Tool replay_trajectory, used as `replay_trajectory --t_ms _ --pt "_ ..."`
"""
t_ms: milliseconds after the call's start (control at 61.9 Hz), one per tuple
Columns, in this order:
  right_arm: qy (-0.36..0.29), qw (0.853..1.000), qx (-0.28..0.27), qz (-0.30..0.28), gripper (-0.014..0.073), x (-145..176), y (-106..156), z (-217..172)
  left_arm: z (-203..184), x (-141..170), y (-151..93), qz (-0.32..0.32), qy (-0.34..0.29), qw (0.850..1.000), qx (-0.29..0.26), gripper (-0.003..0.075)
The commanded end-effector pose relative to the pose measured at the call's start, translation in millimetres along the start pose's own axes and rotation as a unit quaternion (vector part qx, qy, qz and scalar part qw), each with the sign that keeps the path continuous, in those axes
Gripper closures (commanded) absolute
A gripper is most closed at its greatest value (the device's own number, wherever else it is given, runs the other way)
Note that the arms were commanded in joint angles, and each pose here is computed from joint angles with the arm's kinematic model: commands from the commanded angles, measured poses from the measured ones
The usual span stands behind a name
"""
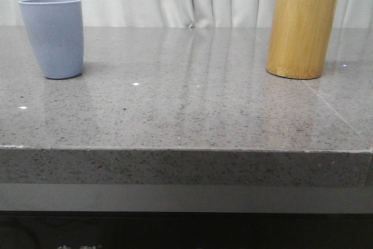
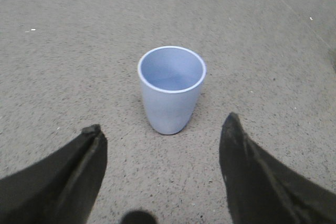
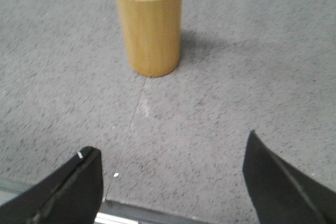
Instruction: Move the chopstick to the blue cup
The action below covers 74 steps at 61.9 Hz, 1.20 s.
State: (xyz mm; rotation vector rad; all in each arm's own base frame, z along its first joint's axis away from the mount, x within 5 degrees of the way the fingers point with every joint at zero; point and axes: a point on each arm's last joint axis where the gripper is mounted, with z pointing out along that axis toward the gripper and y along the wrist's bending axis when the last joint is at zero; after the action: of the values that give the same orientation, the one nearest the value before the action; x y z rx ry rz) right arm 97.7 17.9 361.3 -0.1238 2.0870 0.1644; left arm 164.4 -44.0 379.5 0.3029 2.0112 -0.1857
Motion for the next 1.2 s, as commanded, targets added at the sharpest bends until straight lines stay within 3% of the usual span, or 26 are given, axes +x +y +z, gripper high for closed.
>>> replay_trajectory --t_ms 0,485,711,1180 --pt "-0.022 1.0 -0.003 -0.01 0.0026 -18 2 -5 6 -30 -2 0.009 -0.027 1.0 0.006 0.0258" --pt "-0.018 1.0 -0.003 -0.009 0.0026 -22 2 0 113 -87 10 0.049 0.147 0.988 -0.014 0.0258" --pt "-0.018 1.0 -0.003 -0.009 0.0026 -22 2 0 159 -93 15 0.059 0.219 0.974 -0.025 0.0258" --pt "-0.018 1.0 -0.003 -0.009 0.0026 -22 2 0 209 -87 21 0.043 0.278 0.959 -0.046 0.0284"
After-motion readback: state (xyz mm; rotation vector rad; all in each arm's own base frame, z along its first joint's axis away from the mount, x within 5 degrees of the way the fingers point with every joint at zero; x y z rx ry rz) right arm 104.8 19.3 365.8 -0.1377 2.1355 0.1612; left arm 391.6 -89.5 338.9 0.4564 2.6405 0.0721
